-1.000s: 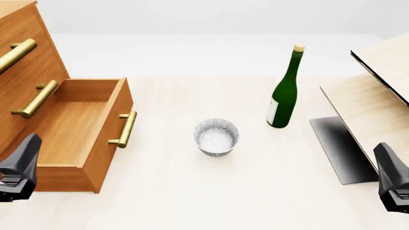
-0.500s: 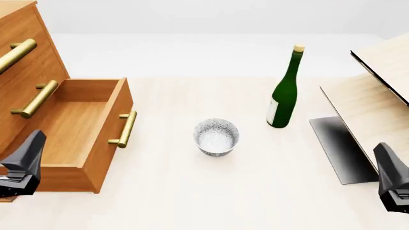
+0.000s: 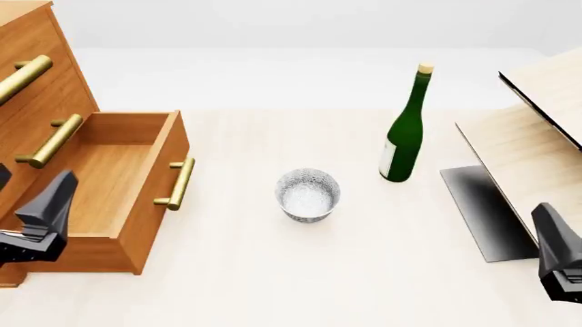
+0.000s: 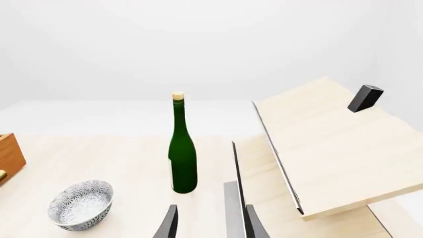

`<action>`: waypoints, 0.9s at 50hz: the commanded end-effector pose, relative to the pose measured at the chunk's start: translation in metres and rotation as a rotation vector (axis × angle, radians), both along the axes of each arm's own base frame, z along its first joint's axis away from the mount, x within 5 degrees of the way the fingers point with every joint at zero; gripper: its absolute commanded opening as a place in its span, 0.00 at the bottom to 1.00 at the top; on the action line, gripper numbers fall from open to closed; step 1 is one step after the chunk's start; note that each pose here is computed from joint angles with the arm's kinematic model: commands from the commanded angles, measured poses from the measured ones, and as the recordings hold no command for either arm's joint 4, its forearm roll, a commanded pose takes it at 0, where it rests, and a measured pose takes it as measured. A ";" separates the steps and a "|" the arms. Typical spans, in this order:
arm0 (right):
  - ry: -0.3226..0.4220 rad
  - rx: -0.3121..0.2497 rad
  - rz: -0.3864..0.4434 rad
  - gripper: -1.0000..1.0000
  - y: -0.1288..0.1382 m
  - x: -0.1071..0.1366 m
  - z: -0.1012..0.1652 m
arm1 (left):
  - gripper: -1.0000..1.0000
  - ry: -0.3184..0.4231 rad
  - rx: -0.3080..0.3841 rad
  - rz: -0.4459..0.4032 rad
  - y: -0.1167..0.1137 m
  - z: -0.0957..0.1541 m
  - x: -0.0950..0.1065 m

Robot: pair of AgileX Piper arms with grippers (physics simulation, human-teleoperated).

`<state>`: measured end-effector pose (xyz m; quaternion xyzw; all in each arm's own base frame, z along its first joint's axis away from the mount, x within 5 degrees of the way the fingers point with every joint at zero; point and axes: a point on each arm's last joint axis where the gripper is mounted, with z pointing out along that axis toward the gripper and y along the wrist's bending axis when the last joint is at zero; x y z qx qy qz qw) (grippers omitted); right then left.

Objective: Put the bowl in the bottom drawer of the cabinet and close it.

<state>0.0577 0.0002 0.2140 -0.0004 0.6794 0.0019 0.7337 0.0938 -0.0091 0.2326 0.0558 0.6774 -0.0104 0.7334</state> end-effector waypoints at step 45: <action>-0.001 0.000 -0.001 1.00 0.000 0.000 0.000 | 1.00 0.158 0.068 -0.115 -0.012 0.049 0.006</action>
